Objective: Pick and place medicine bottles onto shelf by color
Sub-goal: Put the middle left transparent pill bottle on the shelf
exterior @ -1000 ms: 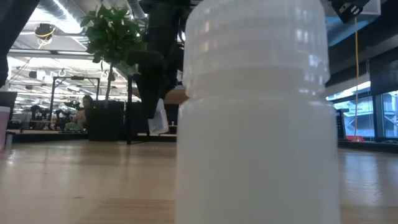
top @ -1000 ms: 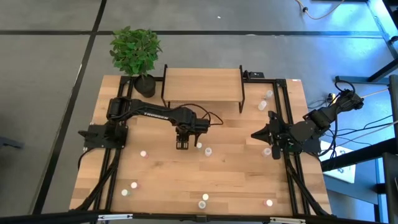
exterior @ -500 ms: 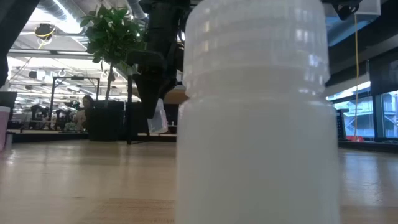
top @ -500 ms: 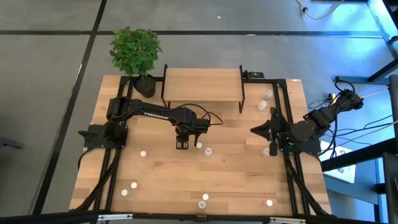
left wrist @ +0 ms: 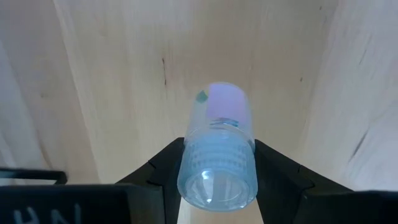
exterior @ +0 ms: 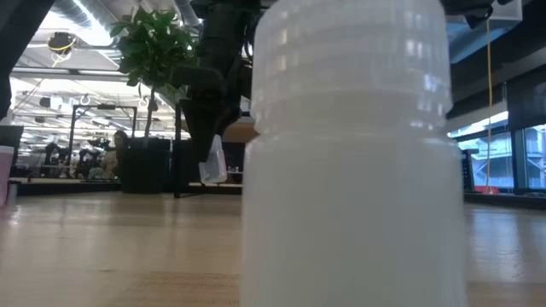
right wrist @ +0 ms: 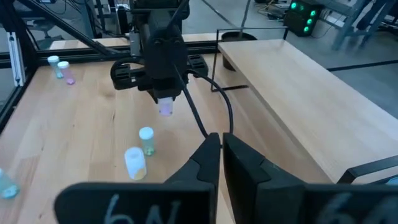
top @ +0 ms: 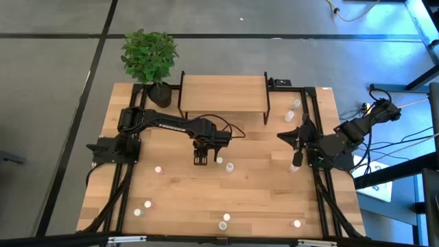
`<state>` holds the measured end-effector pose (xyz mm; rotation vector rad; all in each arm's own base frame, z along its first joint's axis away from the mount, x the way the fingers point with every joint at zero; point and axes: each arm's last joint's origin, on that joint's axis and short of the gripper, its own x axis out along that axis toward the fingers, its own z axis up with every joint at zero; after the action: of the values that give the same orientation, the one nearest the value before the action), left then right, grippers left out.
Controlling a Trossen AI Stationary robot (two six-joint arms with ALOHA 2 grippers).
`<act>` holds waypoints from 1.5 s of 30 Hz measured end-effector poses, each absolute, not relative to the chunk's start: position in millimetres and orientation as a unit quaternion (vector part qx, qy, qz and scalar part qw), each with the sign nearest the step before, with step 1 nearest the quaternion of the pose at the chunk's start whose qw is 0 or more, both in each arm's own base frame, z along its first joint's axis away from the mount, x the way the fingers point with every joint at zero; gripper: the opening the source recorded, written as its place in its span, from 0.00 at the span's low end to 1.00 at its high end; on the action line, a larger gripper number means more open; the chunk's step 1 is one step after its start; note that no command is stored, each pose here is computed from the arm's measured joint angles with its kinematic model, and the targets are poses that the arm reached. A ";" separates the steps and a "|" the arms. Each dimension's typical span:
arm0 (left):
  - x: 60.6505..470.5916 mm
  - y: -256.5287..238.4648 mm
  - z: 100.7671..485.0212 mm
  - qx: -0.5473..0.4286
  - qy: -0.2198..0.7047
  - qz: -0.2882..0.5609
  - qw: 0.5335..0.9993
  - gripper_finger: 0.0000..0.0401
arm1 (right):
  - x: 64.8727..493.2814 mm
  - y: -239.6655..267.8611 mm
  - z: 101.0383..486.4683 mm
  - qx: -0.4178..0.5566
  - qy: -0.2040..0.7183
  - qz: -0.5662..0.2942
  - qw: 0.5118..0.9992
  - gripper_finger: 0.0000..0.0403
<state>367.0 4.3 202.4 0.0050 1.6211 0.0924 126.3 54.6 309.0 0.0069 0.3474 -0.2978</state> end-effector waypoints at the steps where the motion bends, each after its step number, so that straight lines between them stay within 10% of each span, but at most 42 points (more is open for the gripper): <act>1: 367.0 4.3 202.4 0.002 0.725 0.041 0.688 0.37 | 126.2 54.6 309.1 0.004 0.172 -0.147 0.974 0.06; 45: 361.4 -2.3 206.6 -0.048 0.743 0.103 0.659 0.37 | 126.6 54.7 309.1 0.005 0.171 -0.147 0.974 0.06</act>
<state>361.4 -2.3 206.6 -0.1082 1.6819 0.2332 126.6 54.7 309.1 0.0106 0.3443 -0.2959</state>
